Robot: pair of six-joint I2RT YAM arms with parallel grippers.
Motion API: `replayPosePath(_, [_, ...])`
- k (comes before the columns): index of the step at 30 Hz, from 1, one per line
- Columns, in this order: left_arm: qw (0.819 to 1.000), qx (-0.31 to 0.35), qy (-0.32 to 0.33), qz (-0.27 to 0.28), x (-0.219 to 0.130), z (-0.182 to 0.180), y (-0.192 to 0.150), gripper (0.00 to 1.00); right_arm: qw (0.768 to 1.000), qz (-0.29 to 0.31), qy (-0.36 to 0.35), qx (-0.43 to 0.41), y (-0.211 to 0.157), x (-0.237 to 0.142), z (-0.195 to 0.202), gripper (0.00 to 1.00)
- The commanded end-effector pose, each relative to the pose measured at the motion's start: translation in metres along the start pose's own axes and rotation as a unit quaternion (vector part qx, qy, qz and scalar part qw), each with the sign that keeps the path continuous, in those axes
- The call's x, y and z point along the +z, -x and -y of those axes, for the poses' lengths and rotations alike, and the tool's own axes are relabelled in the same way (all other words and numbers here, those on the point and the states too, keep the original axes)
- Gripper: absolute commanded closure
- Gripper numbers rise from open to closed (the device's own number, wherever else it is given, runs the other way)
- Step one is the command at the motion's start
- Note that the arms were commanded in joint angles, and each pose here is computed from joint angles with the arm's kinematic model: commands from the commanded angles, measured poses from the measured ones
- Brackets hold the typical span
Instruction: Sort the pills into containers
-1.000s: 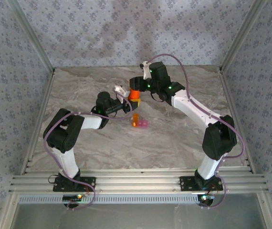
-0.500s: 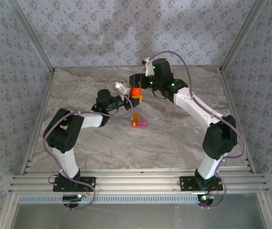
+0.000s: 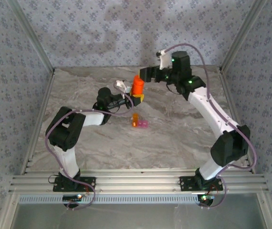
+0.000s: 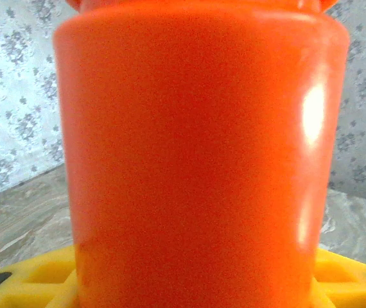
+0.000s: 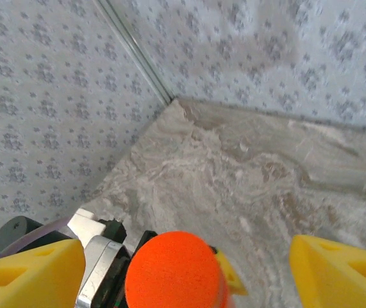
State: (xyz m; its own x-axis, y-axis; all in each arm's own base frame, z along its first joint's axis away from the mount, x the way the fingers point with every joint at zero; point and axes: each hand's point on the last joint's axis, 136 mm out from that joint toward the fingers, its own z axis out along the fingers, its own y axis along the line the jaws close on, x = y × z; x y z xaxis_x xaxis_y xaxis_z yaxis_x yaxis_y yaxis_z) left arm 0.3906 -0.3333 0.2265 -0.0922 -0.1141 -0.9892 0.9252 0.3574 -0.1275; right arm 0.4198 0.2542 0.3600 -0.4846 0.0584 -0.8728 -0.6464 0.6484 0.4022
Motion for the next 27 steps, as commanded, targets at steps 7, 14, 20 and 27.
replayPosePath(7, [0.997, -0.016, -0.075, 0.015, 0.005, 0.015, 0.02, 1.0, 0.99, -0.03, 0.105, -0.085, -0.003, -0.014, -0.008, 0.18])
replayPosePath(14, [0.994, -0.031, -0.104, 0.008, 0.006, 0.019, 0.02, 1.0, 0.985, -0.051, 0.132, -0.094, -0.009, -0.001, -0.02, 0.17])
replayPosePath(20, [0.993, -0.035, -0.111, 0.008, 0.006, 0.021, 0.02, 1.0, 0.986, -0.068, 0.125, -0.089, -0.017, 0.015, -0.016, 0.17])
replayPosePath(27, [0.993, -0.034, -0.113, 0.009, 0.006, 0.022, 0.022, 1.0, 0.984, -0.084, 0.126, -0.088, -0.026, 0.028, -0.017, 0.21])
